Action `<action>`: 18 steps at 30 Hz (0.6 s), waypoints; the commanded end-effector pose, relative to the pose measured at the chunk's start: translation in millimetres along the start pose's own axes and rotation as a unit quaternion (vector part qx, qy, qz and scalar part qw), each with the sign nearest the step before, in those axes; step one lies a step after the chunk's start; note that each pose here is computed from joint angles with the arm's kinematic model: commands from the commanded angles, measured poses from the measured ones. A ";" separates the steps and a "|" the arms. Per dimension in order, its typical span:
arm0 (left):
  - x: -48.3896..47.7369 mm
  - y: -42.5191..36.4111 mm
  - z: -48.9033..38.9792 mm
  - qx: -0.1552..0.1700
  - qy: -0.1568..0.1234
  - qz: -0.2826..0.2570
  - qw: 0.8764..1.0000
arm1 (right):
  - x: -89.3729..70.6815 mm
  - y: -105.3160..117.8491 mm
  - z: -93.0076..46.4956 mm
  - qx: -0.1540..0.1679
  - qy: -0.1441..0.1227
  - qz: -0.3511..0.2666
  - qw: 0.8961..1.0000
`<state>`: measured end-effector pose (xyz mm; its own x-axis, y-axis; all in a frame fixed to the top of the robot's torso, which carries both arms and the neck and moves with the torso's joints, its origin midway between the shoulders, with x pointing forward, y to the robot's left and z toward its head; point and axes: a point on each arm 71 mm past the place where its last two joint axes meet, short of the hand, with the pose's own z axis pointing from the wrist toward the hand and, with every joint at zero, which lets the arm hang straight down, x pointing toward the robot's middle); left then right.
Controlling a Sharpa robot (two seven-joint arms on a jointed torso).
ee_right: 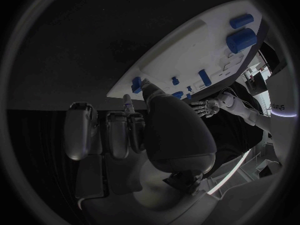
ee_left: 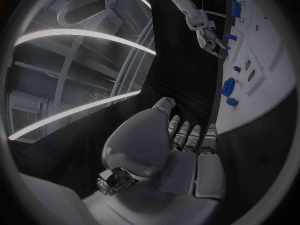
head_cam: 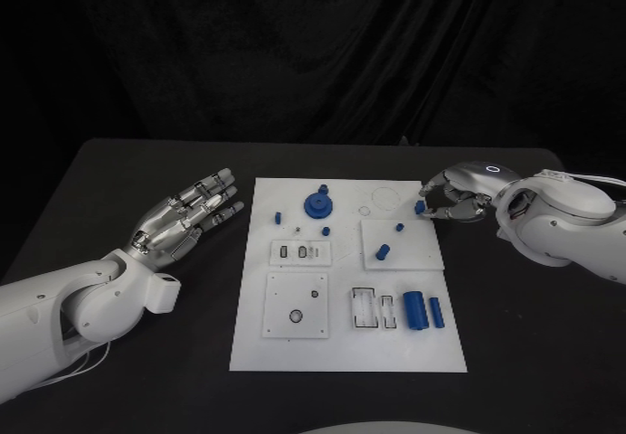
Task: Assemble the parts on the task board
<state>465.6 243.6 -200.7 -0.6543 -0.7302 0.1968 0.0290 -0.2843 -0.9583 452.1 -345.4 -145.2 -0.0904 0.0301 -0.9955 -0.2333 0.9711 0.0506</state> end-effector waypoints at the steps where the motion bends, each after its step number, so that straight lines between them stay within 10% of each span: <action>1: 1.7 -1.8 0.5 0.019 0.006 -0.007 1.000 | 2.0 -1.2 0.6 0.007 0.005 -0.002 1.000; 18: 0.9 -0.7 -0.4 0.016 0.007 -0.008 1.000 | 8.1 3.1 7.8 0.001 0.013 -0.004 1.000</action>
<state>465.6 243.4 -202.1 -0.6570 -0.7268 0.2005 0.0244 -0.2863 -0.9578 458.2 -339.6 -151.3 -0.1036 0.0224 -0.9944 -0.2401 0.9696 0.0468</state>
